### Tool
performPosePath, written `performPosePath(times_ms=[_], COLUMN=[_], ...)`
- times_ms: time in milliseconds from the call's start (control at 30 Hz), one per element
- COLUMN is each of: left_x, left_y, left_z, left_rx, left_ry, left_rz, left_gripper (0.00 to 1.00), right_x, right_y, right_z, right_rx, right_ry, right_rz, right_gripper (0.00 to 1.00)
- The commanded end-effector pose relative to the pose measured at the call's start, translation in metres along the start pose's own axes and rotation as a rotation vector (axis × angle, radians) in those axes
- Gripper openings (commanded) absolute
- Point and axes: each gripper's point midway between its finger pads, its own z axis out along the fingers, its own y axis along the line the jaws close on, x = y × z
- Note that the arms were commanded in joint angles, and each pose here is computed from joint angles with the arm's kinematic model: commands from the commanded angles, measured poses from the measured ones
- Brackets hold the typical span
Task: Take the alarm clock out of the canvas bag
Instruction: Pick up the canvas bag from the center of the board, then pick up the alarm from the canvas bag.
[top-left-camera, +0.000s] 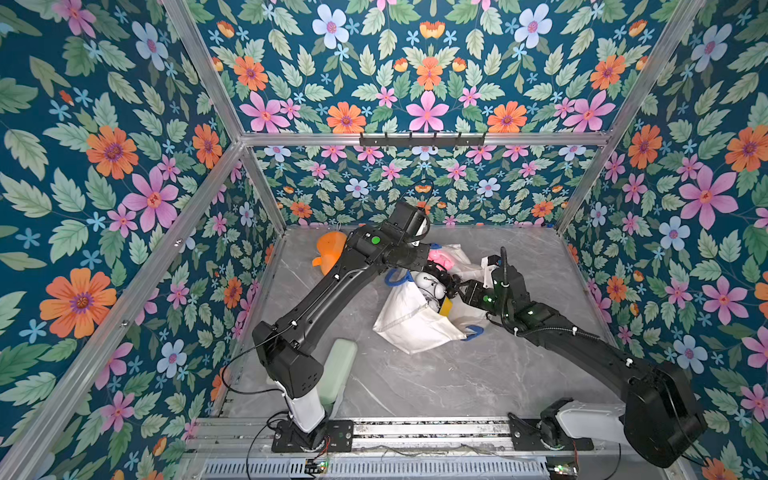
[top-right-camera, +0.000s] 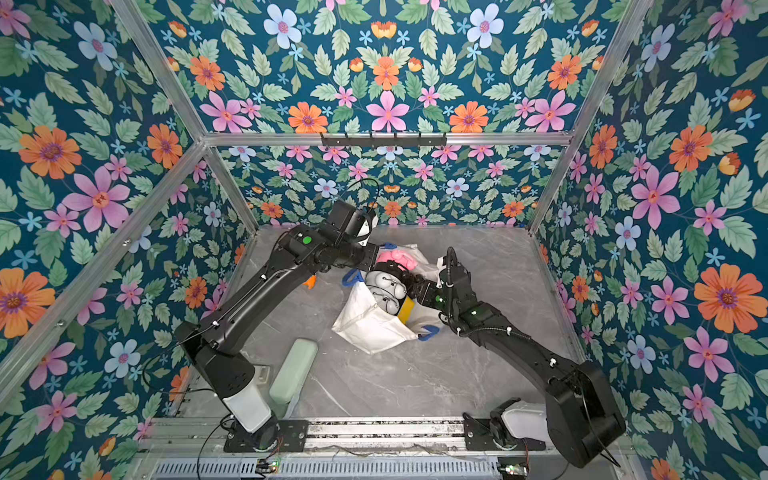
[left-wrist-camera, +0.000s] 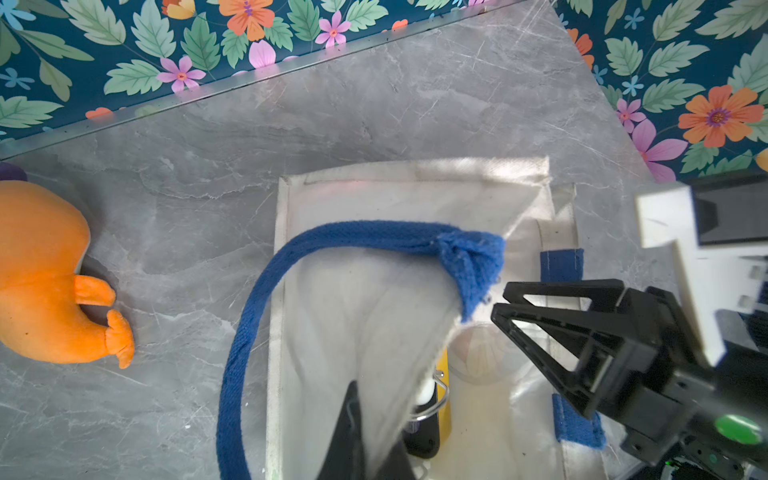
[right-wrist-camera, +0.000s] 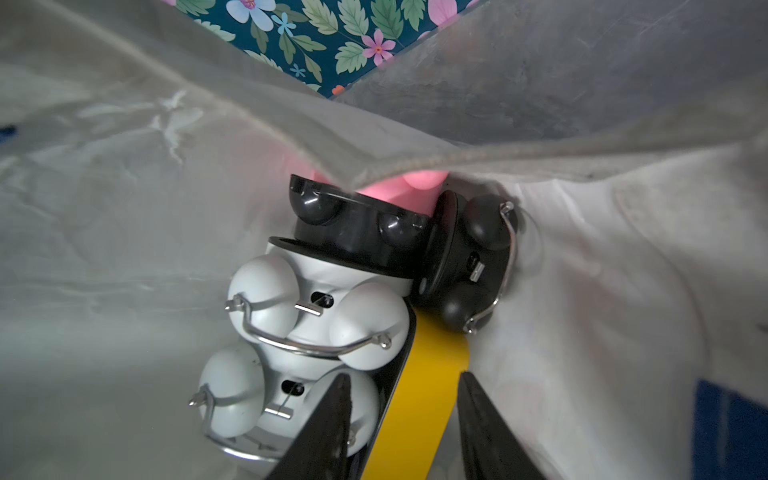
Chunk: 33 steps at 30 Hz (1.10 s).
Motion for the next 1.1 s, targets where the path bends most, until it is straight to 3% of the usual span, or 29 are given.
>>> performPosePath(times_ms=[0,700,933,1067], left_x=[-0.042,-0.035,-0.031,-0.029], left_y=[-0.022,-0.046,-0.046,-0.044], left_z=[-0.015,-0.014,-0.011,-0.009], left_rx=[0.092,0.157,0.139,0.127], left_ry=[-0.183,-0.213,-0.206,-0.201], left_rz=[0.016,0.077,0.081,0.08], left_gripper=[0.0,0.0,0.0,0.0], right_x=[-0.011,0.001,0.004,0.008], right_y=[-0.008,-0.057,-0.069,-0.074], right_z=[0.003,0.022,0.02,0.023], right_rx=[0.037,0.189,0.239,0.254], right_ry=[-0.073,-0.057,-0.049,-0.041], right_rz=[0.03,0.195,0.213,0.241], right_gripper=[0.44,0.43,0.52,0.53])
